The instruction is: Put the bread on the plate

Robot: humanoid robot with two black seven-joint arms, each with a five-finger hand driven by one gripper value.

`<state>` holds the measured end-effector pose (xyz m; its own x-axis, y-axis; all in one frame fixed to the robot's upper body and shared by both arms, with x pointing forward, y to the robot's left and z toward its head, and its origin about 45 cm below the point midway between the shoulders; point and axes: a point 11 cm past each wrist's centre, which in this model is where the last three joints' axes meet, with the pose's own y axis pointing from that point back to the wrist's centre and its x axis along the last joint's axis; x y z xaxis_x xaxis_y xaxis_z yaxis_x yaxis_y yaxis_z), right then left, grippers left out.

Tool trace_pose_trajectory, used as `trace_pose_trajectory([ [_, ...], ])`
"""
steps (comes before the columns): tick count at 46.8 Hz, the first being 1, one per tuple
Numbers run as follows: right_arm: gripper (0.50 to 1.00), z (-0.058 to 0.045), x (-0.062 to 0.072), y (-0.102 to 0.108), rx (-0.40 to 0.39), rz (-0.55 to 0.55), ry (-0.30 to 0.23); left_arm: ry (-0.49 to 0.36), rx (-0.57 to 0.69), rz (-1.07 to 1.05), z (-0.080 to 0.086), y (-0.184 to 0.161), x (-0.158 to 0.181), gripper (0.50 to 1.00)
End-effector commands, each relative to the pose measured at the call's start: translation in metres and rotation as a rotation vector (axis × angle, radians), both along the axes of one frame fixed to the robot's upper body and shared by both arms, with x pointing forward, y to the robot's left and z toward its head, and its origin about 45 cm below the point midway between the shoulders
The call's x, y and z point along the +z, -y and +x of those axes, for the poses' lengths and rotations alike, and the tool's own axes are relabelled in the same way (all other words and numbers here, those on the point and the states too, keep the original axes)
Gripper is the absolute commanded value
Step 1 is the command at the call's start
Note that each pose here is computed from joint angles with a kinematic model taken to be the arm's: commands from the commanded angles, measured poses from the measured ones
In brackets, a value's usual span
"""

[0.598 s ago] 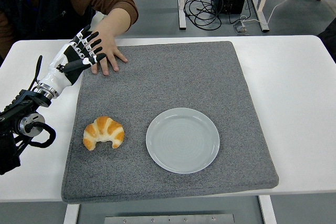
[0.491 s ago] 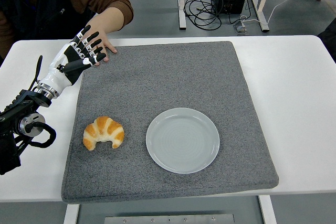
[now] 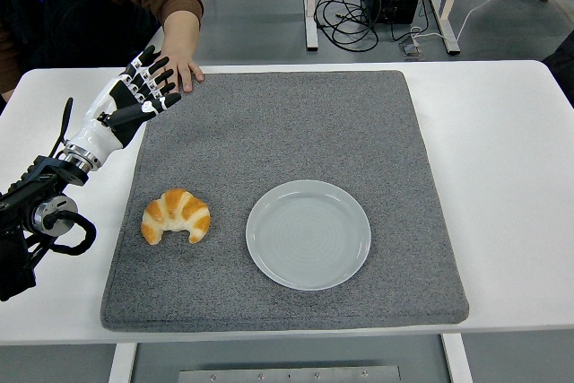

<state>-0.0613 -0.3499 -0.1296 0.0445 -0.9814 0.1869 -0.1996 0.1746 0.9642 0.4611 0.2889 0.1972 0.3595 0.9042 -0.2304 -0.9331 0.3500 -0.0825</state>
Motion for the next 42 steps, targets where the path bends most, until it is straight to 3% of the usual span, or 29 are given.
trace_pose_trajectory([
  [1, 1.0, -0.0003, 0.0, 0.0, 0.0, 0.0, -0.001, 0.0, -0.003, -0.002, -0.0006, 0.0002, -0.0006, 0.966],
  [42, 1.0, -0.0003, 0.0, 0.0, 0.0, 0.0, -0.001, -0.01, 0.001, -0.001, -0.004, -0.0021, -0.006, 0.966],
])
